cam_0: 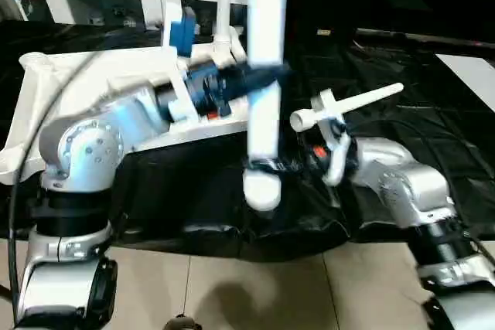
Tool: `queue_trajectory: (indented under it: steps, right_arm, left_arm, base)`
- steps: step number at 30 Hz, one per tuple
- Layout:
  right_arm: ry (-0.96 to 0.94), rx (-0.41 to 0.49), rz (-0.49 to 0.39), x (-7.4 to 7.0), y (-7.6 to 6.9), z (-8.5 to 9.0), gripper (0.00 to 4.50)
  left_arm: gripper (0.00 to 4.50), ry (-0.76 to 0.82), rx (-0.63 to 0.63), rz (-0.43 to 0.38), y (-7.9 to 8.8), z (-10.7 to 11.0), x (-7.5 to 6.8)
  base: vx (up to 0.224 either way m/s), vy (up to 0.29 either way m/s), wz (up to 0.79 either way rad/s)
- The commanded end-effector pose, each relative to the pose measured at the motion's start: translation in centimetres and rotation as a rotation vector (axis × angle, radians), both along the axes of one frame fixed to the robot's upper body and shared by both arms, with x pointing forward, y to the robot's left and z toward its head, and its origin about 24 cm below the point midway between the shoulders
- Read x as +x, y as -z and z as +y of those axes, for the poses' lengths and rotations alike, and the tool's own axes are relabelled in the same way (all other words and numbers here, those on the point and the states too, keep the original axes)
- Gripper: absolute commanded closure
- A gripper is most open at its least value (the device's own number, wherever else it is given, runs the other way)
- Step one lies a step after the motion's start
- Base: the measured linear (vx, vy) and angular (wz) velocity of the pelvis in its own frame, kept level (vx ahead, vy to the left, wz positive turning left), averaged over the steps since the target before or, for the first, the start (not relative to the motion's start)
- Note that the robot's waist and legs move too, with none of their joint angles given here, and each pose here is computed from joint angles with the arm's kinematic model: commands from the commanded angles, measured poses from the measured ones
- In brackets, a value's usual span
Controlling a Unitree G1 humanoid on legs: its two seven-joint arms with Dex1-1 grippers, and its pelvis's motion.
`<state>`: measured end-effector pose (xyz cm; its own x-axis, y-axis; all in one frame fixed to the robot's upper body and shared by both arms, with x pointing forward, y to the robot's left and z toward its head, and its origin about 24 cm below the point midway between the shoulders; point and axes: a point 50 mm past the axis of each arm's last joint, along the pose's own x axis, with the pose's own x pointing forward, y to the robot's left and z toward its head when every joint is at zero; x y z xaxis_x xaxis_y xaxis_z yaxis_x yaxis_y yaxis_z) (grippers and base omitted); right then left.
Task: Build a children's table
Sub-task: Move to table
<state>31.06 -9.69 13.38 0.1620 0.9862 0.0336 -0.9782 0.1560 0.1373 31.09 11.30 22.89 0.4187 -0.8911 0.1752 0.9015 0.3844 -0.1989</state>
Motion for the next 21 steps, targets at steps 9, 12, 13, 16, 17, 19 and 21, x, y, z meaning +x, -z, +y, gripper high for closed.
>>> queue_trajectory:
  steps: [9, 12, 13, 16, 17, 19, 21]
  right_arm:
    - [0.176, -0.032, 0.022, 1.8, -0.1, 0.0, 1.58]
    - [0.208, -0.032, 0.039, 2.3, -0.1, -0.1, 1.58]
    - [0.216, -0.028, 0.054, 2.4, -0.1, -0.1, 1.58]
    - [0.235, -0.028, 0.061, 2.7, -0.2, -0.1, 1.58]
    - [0.24, -0.03, 0.06, 2.7, -0.2, -0.1, 1.58]
    - [0.255, -0.037, 0.059, 3.0, -0.1, 0.0, 1.58]
    - [0.248, -0.046, 0.051, 3.0, 0.1, 0.2, 1.58]
  left_arm:
    - [2.73, -0.183, 0.132, -0.102, -0.2, -0.7, 0.4]
    - [2.73, -0.202, 0.138, -0.105, -0.2, -0.9, 0.4]
    - [2.73, -0.209, 0.14, -0.107, -0.2, -0.9, 0.4]
    - [2.73, -0.222, 0.149, -0.113, -0.1, -1.0, 0.4]
    - [2.73, -0.224, 0.15, -0.113, -0.1, -1.0, 0.4]
    - [2.73, -0.227, 0.147, -0.115, -0.1, -1.1, 0.3]
    - [2.73, -0.22, 0.147, -0.116, 0.1, -1.2, 0.2]
  base:
    - [0.0, 0.0, 0.0]
    - [0.0, 0.0, 0.0]
    - [0.0, 0.0, 0.0]
    - [0.0, 0.0, 0.0]
    - [0.0, 0.0, 0.0]
    - [0.0, 0.0, 0.0]
    - [0.0, 0.0, 0.0]
